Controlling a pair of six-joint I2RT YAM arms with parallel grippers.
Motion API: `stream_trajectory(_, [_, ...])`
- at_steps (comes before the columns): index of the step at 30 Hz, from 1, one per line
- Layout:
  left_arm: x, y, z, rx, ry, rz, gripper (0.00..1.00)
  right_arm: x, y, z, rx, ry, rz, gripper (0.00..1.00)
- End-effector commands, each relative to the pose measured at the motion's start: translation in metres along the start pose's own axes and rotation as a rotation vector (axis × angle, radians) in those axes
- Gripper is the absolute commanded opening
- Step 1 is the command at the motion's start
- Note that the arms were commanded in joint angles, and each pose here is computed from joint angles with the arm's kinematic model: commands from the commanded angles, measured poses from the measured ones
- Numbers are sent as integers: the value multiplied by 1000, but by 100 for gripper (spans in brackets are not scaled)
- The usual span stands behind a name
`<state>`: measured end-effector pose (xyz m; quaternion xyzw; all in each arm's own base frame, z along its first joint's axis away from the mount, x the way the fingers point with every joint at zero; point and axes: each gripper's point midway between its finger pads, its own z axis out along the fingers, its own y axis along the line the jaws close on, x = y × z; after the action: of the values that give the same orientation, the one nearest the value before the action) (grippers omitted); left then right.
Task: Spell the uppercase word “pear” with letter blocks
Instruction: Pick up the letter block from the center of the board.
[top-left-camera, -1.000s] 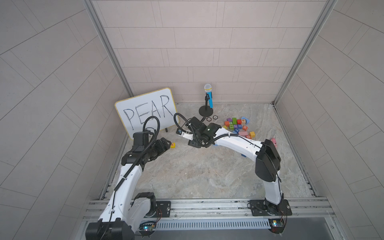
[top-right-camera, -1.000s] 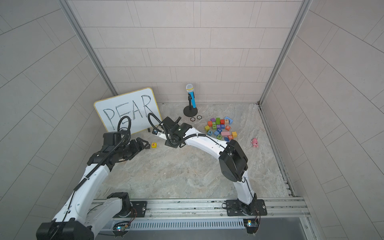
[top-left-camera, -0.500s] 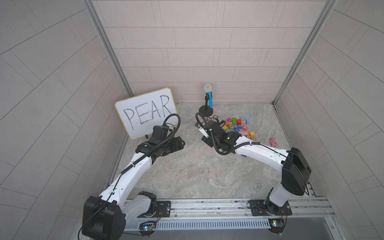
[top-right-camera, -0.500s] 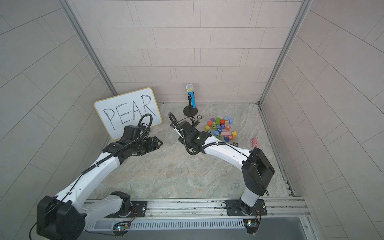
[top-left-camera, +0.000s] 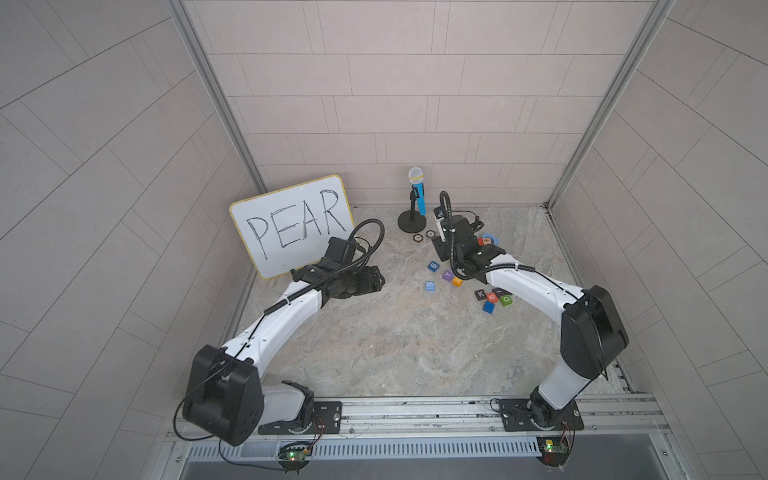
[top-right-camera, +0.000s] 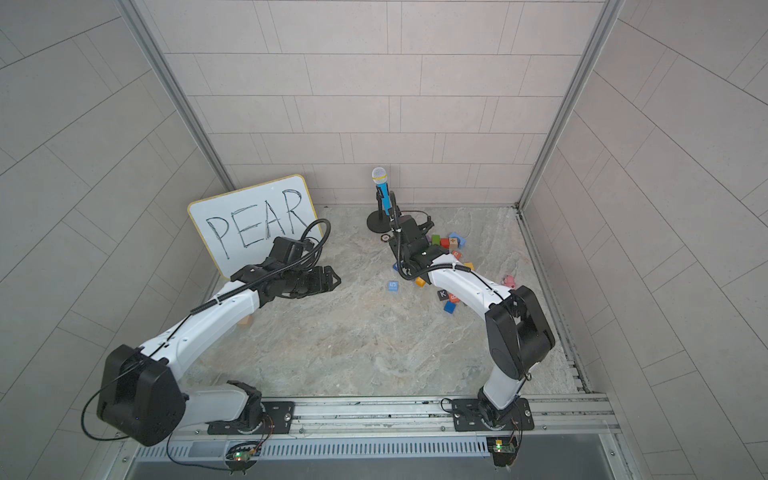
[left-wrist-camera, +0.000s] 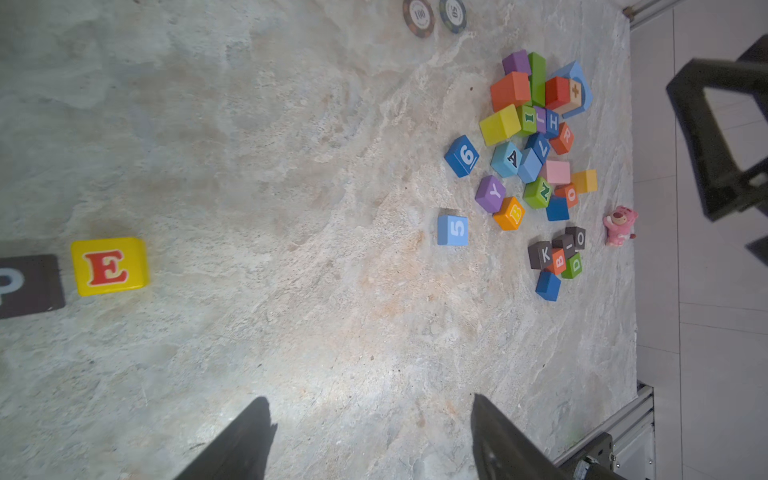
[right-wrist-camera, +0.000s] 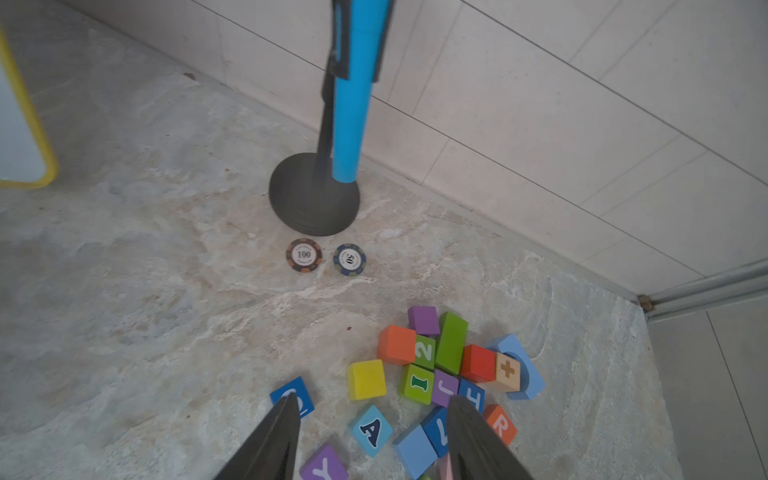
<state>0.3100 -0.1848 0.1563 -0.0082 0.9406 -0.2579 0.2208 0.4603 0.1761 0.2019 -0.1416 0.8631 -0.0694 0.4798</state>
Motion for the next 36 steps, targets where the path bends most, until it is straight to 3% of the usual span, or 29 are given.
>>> stream_trajectory(1, [-13, -21, 9, 13, -7, 80, 78, 20, -14, 16, 20, 56, 132, 59])
stream_trajectory(6, [-19, -38, 29, 22, 22, 120, 78, 41, -27, 28, -14, 124, 272, 57])
stream_trajectory(15, [-15, -48, 51, 24, 56, 134, 78, 61, -29, 37, -25, 176, 333, 57])
stream_trajectory(36, [-3, -30, 23, -45, 30, 161, 78, 80, -31, 51, -69, 239, 463, 55])
